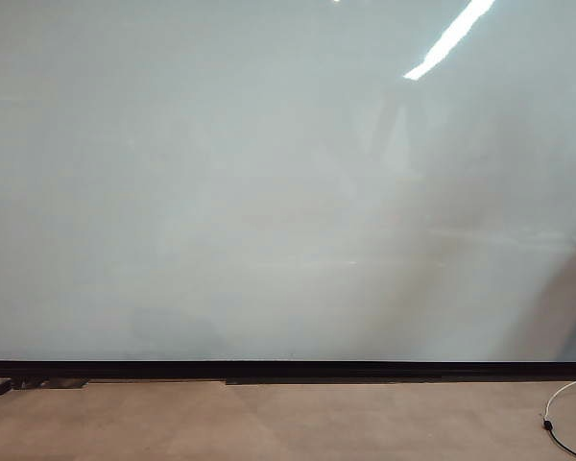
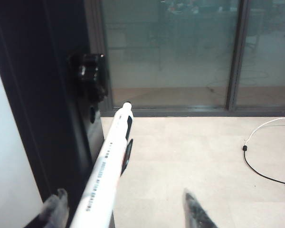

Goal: Pick up the pen on the shelf to the right of the whiteboard and draw a straight line.

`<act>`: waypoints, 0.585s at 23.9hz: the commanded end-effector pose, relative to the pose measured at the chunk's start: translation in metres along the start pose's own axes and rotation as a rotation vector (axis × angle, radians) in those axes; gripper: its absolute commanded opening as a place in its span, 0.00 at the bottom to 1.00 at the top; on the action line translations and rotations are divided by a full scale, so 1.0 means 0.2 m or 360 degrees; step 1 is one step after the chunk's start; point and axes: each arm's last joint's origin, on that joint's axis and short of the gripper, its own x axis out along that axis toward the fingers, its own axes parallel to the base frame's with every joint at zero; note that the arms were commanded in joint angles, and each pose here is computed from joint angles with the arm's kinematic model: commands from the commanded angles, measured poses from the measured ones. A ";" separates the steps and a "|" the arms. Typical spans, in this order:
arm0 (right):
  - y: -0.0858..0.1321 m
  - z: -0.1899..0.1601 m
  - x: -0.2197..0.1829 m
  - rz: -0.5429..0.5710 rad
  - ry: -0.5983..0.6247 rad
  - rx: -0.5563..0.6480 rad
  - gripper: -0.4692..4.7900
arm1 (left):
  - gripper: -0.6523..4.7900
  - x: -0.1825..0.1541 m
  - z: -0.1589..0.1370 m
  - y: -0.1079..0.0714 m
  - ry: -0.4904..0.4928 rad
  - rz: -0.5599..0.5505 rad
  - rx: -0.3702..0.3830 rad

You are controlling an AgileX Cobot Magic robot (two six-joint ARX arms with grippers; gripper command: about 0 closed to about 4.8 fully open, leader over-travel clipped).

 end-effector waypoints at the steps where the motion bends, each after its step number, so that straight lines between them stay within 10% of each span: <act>1: 0.00 0.01 0.00 0.0011 -0.0029 -0.0025 0.67 | 0.11 0.00 0.01 0.00 -0.0027 0.0002 0.0003; 14: 0.02 0.01 0.01 0.0035 -0.0029 -0.0024 0.64 | 0.11 0.00 0.01 0.00 -0.0026 0.0002 0.0003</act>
